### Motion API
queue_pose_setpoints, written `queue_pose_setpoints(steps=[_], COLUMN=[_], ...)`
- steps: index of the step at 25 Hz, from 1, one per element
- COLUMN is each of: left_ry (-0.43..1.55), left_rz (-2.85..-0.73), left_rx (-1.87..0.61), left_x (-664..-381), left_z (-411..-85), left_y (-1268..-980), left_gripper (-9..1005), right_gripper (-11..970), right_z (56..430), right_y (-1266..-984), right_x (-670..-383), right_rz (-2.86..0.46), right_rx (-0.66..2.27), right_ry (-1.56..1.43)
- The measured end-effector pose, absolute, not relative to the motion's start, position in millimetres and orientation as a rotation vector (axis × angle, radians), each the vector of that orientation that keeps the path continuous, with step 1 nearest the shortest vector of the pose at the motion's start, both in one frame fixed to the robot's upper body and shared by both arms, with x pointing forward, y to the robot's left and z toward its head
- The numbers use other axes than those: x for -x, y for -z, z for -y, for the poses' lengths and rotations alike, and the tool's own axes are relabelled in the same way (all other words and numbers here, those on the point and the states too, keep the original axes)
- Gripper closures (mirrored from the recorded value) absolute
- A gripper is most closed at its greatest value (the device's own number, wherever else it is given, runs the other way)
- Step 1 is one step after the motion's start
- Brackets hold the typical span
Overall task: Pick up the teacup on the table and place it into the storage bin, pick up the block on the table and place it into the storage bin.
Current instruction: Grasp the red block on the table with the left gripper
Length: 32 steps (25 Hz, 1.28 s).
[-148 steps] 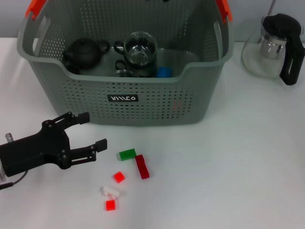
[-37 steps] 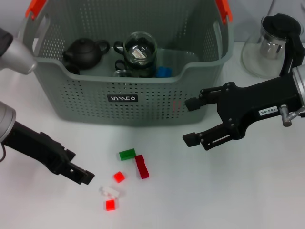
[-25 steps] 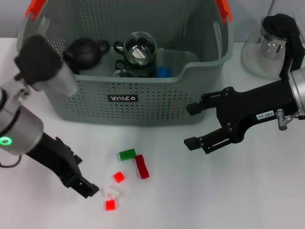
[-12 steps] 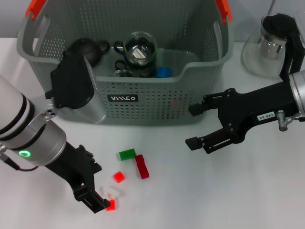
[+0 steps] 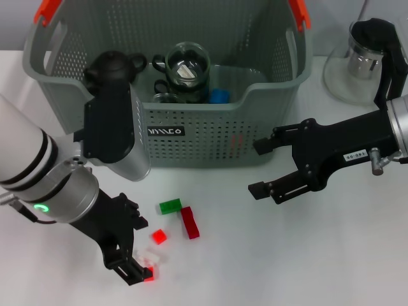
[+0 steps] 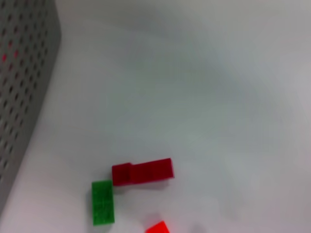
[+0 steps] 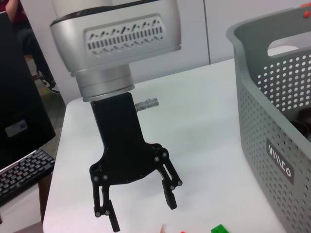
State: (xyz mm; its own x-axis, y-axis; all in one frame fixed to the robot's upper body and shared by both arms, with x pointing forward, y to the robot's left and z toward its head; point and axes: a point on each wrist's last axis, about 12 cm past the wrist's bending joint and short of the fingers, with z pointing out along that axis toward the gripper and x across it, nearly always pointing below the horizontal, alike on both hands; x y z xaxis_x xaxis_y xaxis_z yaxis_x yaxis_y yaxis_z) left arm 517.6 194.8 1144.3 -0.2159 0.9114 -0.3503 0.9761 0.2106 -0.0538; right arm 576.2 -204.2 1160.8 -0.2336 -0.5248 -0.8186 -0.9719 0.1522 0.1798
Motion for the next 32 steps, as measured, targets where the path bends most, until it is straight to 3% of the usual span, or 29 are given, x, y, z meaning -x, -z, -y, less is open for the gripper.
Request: queue_pose_setpoints(steps=[32], left_ry=[0.328], left_rz=[-2.360], left_rx=[-1.553], left_x=[-538.3], left_z=[-172.2], left_y=[-1131.8], left_gripper=[129], right_gripper=[14], right_z=[206.0], right_y=[-1159.2], right_x=[-578.4], right_rz=[-1.855], right_rx=[1.410], right_ry=[-0.942])
